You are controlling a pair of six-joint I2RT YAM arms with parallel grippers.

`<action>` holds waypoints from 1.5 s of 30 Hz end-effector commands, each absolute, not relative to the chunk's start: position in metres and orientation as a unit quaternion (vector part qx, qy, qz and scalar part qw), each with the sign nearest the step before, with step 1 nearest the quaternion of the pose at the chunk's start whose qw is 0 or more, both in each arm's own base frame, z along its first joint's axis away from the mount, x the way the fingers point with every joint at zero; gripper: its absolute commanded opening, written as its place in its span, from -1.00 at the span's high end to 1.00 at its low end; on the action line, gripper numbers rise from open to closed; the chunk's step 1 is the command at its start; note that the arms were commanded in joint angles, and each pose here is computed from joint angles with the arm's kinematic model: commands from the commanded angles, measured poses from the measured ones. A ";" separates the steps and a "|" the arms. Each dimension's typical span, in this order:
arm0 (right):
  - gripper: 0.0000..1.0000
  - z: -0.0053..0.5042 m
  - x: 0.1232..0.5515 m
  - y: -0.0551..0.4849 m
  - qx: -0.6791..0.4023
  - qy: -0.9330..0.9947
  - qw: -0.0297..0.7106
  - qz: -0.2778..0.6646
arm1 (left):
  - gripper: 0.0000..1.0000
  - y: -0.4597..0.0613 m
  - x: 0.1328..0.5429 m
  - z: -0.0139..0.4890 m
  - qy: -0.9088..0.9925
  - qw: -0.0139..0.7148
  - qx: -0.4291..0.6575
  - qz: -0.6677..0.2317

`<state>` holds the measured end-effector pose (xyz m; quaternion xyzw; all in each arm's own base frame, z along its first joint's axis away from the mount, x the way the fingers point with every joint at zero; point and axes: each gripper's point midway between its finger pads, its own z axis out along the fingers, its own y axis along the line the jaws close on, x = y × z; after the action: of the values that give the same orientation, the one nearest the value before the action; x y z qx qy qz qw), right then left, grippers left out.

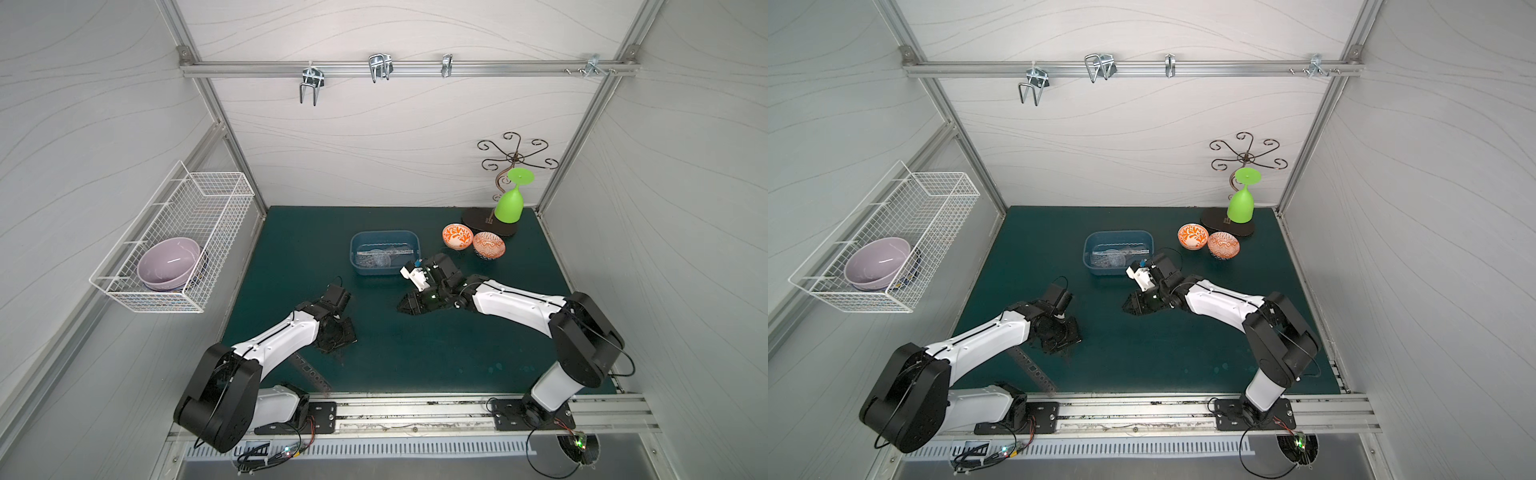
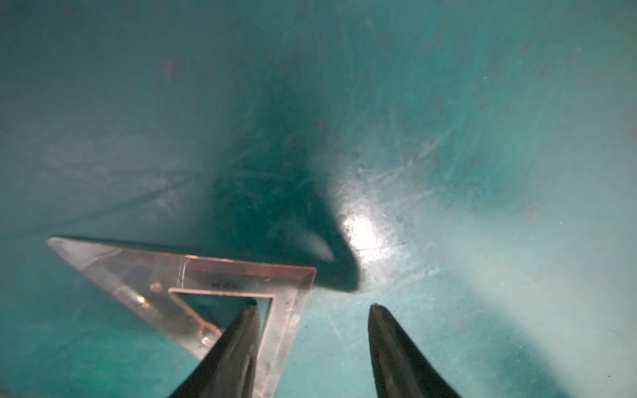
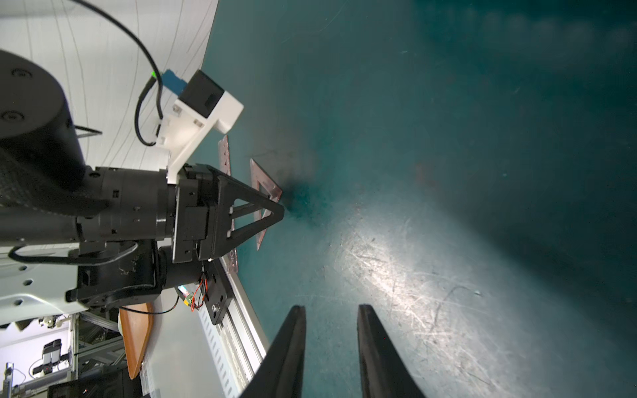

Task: Put the scattered rulers into the storage box
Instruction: Pick up the ruler from the center of the board.

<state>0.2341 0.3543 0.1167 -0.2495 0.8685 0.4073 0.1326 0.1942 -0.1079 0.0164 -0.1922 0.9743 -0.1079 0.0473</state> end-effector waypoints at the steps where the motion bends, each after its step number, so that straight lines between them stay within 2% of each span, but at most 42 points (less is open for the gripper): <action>1: 0.40 0.129 0.240 0.352 -0.250 0.860 0.144 0.420 | -0.08 -0.125 0.201 0.011 0.971 0.042 -0.192 -0.137; 19: 0.50 0.119 0.247 0.327 -0.219 0.859 0.133 0.444 | 0.00 -0.211 0.245 0.023 0.972 0.047 -0.134 -0.188; 24: 0.65 0.112 0.234 0.346 -0.229 0.845 0.110 0.471 | 0.03 -0.179 0.248 0.051 0.968 0.087 -0.146 -0.186; 30: 0.85 0.089 0.207 0.404 -0.278 0.829 0.067 0.480 | 0.07 -0.122 0.247 0.069 0.947 0.127 -0.209 -0.210; 35: 0.92 0.063 0.197 0.435 -0.301 0.829 0.038 0.469 | 0.08 -0.110 0.242 0.051 0.937 0.098 -0.242 -0.233; 45: 0.96 0.034 0.191 0.442 -0.305 0.843 0.019 0.443 | 0.02 -0.107 0.240 0.040 0.930 0.083 -0.256 -0.251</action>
<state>0.1939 0.4425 0.0462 -0.3013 0.8369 0.4563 0.0260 0.2324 -0.1037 0.0350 -0.2674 0.9326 -0.2321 0.0703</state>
